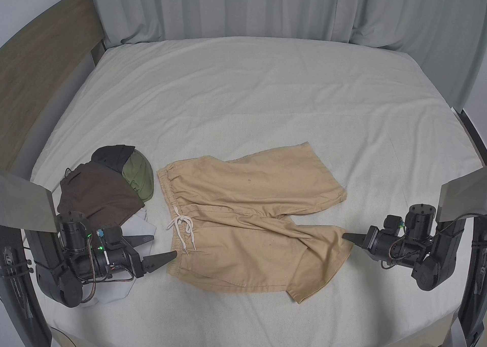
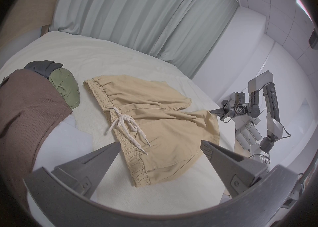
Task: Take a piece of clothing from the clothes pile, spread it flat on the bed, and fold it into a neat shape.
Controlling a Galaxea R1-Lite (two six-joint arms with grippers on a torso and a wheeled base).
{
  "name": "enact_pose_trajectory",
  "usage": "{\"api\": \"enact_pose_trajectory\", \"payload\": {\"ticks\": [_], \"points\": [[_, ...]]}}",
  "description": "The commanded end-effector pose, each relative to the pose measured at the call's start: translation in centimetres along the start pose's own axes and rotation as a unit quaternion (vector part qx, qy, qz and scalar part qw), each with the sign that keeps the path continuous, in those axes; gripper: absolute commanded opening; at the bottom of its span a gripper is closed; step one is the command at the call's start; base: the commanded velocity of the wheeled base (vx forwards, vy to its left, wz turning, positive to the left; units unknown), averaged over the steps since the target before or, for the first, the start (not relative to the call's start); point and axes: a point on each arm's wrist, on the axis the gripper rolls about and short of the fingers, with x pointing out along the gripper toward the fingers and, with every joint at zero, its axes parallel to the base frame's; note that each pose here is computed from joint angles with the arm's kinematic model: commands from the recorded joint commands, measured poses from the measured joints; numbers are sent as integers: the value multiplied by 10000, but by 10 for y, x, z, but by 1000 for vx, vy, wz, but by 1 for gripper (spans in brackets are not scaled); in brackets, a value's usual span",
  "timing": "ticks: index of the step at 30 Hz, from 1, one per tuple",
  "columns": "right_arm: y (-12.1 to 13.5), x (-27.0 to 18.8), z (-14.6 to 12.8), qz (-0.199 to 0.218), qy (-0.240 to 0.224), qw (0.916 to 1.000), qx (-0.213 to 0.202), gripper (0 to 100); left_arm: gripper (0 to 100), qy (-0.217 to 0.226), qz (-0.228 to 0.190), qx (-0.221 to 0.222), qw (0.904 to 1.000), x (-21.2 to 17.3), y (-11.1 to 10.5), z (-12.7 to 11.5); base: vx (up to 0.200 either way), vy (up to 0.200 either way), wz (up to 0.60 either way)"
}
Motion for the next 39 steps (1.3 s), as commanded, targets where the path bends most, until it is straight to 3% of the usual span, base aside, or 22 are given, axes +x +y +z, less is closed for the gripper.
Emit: {"api": "enact_pose_trajectory", "payload": {"ticks": [1, 7, 16, 25, 39], "points": [[2, 0, 1, 40, -26, 9999, -145, 0, 100, 12, 1, -13, 10000, 0, 0, -1, 0, 0, 0], [3, 1, 2, 51, -41, 9994, -350, 0, 100, 7, 0, -8, 10000, 0, 0, 0, 0, 0, 0], [7, 3, 7, -58, -289, 9945, -1004, 0, 100, 12, 1, -13, 10000, 0, 0, -1, 0, 0, 0], [18, 2, 12, 88, -426, 9920, -1182, 0, 100, 26, -6, -20, 10000, 1, 0, -2, 0, 0, 0], [7, 11, 9, -3, -328, 9905, -1336, 0, 100, 46, -12, -2, 10000, 1, 0, -3, 0, 0, 0]]}}
